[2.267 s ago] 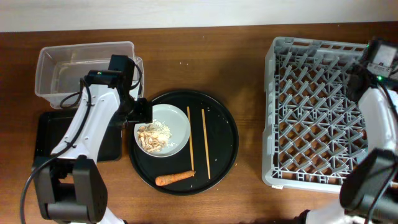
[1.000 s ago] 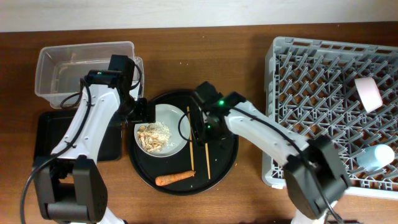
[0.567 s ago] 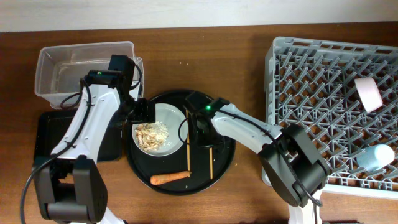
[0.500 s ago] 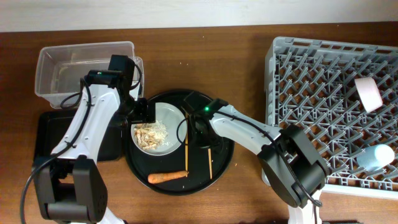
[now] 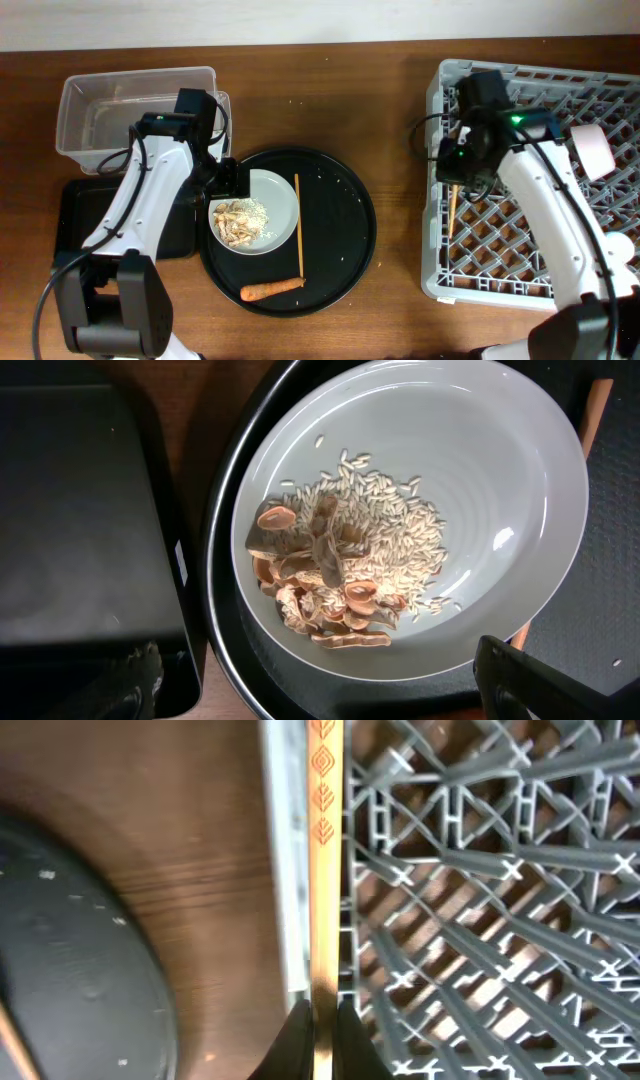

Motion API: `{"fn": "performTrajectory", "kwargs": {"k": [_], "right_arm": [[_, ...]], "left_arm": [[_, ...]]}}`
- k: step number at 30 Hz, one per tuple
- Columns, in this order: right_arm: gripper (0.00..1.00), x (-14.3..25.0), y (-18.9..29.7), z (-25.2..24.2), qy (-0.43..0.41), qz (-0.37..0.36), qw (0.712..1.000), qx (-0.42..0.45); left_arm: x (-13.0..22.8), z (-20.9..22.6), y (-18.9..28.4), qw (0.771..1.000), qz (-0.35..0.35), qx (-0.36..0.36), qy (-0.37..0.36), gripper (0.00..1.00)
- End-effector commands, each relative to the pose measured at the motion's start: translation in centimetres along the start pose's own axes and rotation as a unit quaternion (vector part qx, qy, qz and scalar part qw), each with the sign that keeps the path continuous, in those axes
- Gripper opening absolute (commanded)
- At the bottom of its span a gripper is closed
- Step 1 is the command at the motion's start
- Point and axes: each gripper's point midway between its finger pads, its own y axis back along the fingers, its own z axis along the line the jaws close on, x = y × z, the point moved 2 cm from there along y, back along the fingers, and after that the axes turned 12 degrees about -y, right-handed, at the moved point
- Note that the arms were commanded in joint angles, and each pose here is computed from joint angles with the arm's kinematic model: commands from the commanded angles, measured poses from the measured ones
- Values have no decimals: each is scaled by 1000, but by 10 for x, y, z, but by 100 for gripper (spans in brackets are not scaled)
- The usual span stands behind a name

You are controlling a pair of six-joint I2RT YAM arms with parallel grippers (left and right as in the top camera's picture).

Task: Sort waste into correct bins and load items into the dishwasher rack
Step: 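Grasp a chopstick with the right gripper and place it in the rack, then grasp the second chopstick with the right gripper and place it in the rack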

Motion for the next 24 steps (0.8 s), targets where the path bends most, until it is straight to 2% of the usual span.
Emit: {"fn": "performTrajectory", "kwargs": {"k": [1,6,8,9,12,15,16,18,20,22,24], "right_arm": [[4,6,-30,-18,10,27,999,26],[5,24,-68,-13,8,55,998,-5],[18,30,-72,-15,8,64,998,0],[21,29,-71,-15,8,61,998,-2],[29,17,-39,-9,8,31,999,-24],[32,2,23,24,18,-13,992,-121],[34,11,30,44,43,-9,988,-149],[39,46,25,91,119,17,979,-163],[41,66,16,120,162,30,972,-170],[43,108,-8,168,224,58,957,-175],[43,139,-35,195,242,83,952,-166]], "left_arm": [[0,-1,10,1000,-12,2,2,99],[0,-1,10,1000,-12,2,2,99],[0,-1,10,1000,-12,3,2,99],[0,-1,10,1000,-12,2,2,99],[1,-1,10,1000,-11,3,2,99],[1,-1,10,1000,-11,3,2,99],[1,-1,10,1000,-11,3,2,99],[1,-1,10,1000,-11,3,2,99],[1,-1,10,1000,-11,3,2,99],[1,1,10,1000,-10,-3,2,99],[2,9,10,1000,-10,-10,12,99]]}}
